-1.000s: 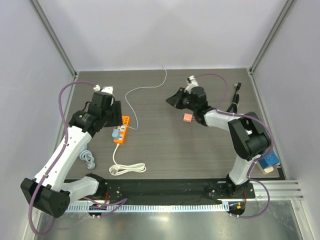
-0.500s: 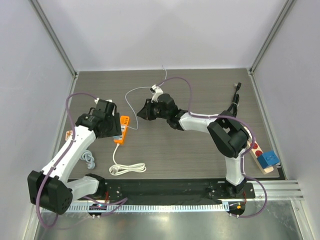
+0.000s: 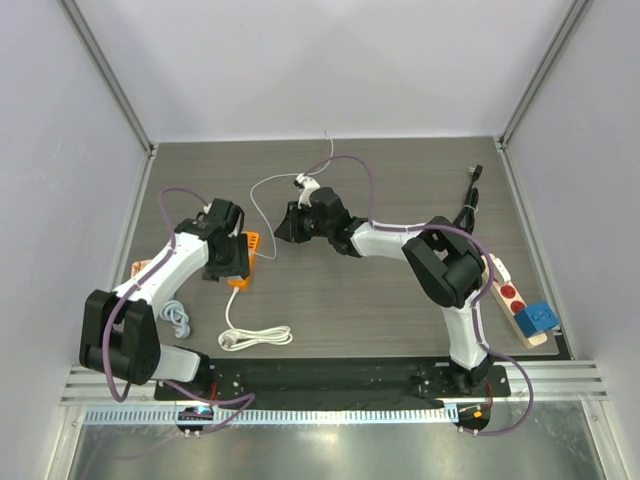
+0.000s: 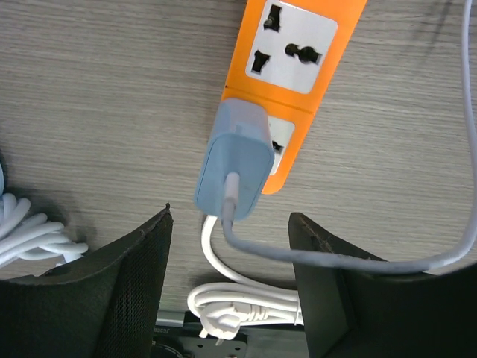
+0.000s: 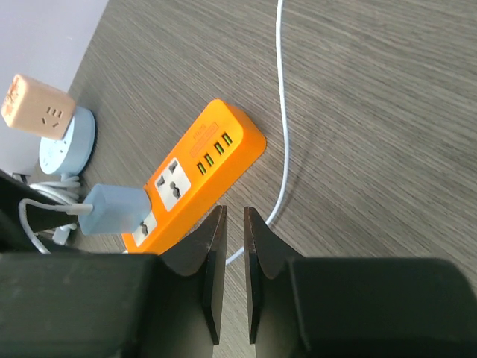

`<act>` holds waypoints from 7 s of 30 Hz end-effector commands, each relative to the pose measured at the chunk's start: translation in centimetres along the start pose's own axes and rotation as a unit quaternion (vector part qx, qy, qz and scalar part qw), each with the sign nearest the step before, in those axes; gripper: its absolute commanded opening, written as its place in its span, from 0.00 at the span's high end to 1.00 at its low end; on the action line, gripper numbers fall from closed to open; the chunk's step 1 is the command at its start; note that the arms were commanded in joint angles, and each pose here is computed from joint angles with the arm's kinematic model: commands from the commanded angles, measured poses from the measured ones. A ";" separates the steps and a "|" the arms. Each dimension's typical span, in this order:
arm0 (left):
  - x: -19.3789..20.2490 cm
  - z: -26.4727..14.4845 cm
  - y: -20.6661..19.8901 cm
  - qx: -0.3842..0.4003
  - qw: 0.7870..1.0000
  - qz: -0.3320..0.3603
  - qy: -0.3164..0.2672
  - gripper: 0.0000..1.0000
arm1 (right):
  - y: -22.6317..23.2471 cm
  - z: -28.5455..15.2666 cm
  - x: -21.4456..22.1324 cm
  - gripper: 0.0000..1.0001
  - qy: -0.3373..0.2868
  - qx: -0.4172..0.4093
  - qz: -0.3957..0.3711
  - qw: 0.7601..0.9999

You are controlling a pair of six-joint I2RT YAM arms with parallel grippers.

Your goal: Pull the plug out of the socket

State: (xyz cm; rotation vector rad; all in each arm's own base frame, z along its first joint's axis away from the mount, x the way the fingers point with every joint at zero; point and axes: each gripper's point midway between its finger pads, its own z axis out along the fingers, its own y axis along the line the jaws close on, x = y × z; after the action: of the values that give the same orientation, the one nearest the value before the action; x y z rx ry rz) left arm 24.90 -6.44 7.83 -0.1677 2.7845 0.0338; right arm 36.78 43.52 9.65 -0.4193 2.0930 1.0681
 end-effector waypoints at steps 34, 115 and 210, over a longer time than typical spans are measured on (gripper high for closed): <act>-3.3 0.9 -1.5 0.052 0.998 0.031 -0.015 0.77 | 4.8 3.1 -1.9 0.78 0.004 -0.074 -0.040 0.996; -4.0 -4.4 -30.0 0.469 0.883 0.004 -0.017 1.00 | -18.2 -27.3 -12.1 0.78 -0.305 0.339 -0.005 0.890; -4.3 -3.4 22.1 -0.294 0.729 -0.615 -0.056 0.00 | -12.1 -12.5 -7.8 0.76 -0.163 0.178 -0.012 0.970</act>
State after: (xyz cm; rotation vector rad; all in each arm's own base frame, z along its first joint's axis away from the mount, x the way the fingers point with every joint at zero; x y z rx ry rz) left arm 24.92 13.99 11.86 -1.9564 2.0108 0.4720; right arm 42.31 24.64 12.12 -0.0273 1.9734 0.7162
